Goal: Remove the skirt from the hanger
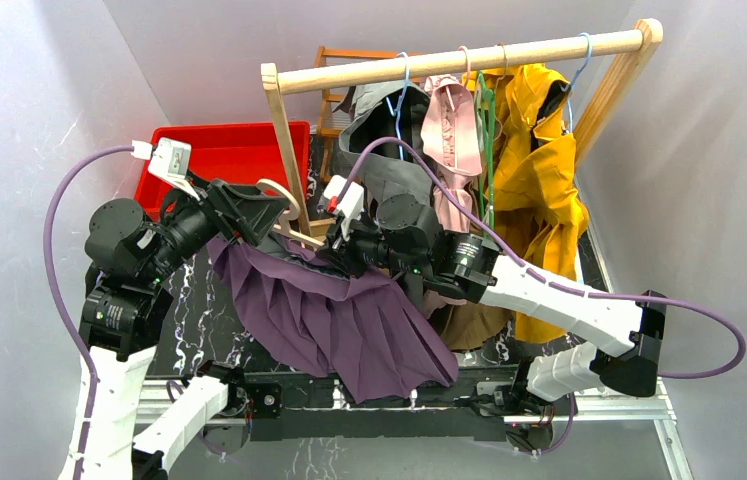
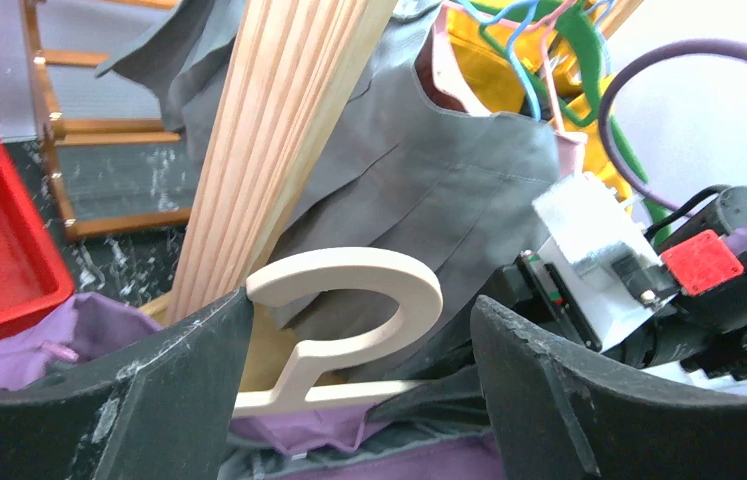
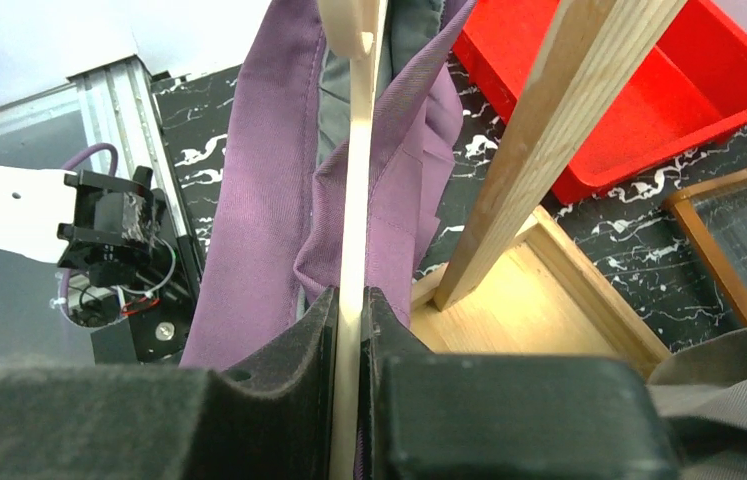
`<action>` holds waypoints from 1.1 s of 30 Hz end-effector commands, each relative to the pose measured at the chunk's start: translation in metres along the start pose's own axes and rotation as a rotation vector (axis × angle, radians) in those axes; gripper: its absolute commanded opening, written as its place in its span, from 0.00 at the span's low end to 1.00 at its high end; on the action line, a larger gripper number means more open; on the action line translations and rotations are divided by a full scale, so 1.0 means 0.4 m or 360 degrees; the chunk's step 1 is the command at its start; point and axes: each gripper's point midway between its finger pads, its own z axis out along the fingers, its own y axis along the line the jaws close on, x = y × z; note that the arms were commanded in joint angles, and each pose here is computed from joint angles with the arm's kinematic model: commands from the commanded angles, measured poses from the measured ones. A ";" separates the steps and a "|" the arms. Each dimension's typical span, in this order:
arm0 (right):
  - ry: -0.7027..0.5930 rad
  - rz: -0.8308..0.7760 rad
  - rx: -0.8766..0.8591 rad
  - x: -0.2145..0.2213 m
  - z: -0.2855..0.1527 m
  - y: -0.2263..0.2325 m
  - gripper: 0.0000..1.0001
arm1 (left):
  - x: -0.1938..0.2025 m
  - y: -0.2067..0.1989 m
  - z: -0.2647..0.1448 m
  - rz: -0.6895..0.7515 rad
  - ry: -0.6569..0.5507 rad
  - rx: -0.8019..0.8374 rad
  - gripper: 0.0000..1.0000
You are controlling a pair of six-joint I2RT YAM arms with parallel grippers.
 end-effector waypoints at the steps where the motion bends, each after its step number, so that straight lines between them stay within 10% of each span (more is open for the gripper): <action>1: -0.0551 -0.0038 -0.0032 -0.273 -0.053 0.010 0.00 | -0.037 -0.096 0.006 -0.0099 -0.0030 0.0299 0.78; 12: -0.0606 0.0009 -0.0017 -0.294 -0.043 0.005 0.00 | -0.033 -0.079 0.052 -0.0345 -0.0007 0.0284 0.68; 18: -0.0609 0.0028 0.0074 -0.302 -0.036 -0.021 0.00 | -0.016 -0.062 0.023 -0.0317 -0.0015 0.0189 0.84; 24: -0.0546 0.0016 0.0005 -0.267 -0.013 -0.002 0.00 | -0.046 -0.082 0.026 -0.0301 -0.0052 0.0244 0.61; 33: -0.0545 0.0006 -0.0147 -0.272 0.003 0.040 0.00 | -0.042 -0.051 0.068 -0.0391 -0.0022 0.0181 0.57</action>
